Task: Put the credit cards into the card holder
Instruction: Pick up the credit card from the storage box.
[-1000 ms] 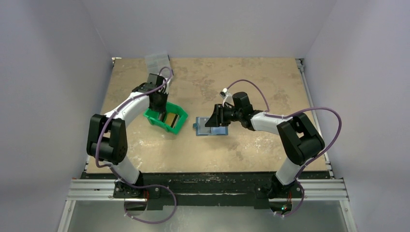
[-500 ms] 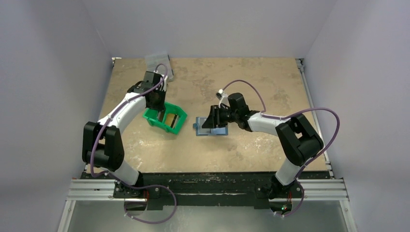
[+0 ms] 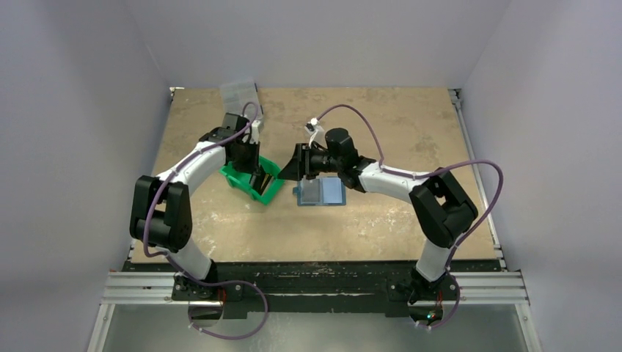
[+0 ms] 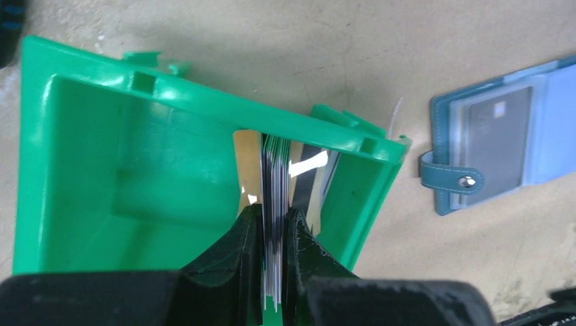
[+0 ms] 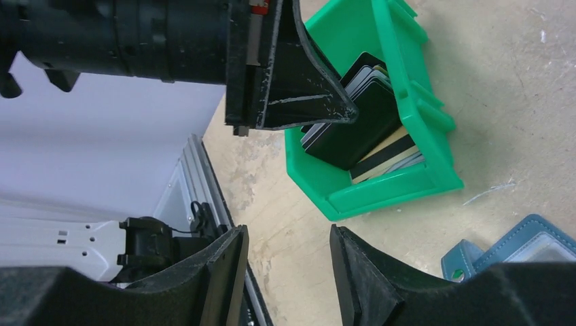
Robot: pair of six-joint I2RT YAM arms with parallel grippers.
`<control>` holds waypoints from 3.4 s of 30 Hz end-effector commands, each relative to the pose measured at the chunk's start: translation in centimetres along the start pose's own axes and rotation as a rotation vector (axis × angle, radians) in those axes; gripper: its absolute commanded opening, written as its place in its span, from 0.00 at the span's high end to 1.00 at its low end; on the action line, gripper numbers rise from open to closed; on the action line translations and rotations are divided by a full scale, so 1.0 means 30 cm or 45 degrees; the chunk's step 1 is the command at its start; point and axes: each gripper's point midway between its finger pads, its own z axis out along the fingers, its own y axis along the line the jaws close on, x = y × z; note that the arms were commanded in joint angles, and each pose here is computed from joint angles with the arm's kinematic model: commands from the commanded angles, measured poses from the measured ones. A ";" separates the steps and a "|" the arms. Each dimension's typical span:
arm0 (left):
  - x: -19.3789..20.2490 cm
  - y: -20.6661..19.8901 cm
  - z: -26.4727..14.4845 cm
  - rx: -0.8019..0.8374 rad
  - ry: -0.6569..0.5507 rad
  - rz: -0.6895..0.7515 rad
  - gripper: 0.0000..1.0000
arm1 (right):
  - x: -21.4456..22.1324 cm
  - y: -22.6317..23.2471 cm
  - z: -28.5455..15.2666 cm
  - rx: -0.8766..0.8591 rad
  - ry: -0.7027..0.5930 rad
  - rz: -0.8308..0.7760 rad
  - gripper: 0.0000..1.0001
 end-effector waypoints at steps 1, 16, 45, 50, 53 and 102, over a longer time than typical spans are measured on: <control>-0.038 -0.070 0.003 0.153 -0.072 0.003 0.94 | -0.034 0.031 0.047 -0.035 -0.028 -0.005 0.44; 0.015 -0.128 0.027 0.301 -0.031 0.003 0.71 | 0.047 0.020 0.143 -0.055 0.009 0.066 0.45; 0.031 -0.217 0.005 0.505 -0.036 0.001 0.48 | 0.019 -0.022 0.030 0.006 -0.051 0.072 0.45; 0.058 -0.223 0.021 0.514 0.007 -0.003 0.43 | 0.020 -0.036 0.020 0.011 -0.052 0.074 0.46; 0.079 -0.248 0.030 0.546 0.046 0.019 0.42 | 0.023 -0.040 0.016 0.013 -0.050 0.075 0.46; 0.057 -0.332 -0.045 0.729 -0.010 0.073 0.76 | 0.018 -0.121 -0.032 0.066 -0.053 0.089 0.46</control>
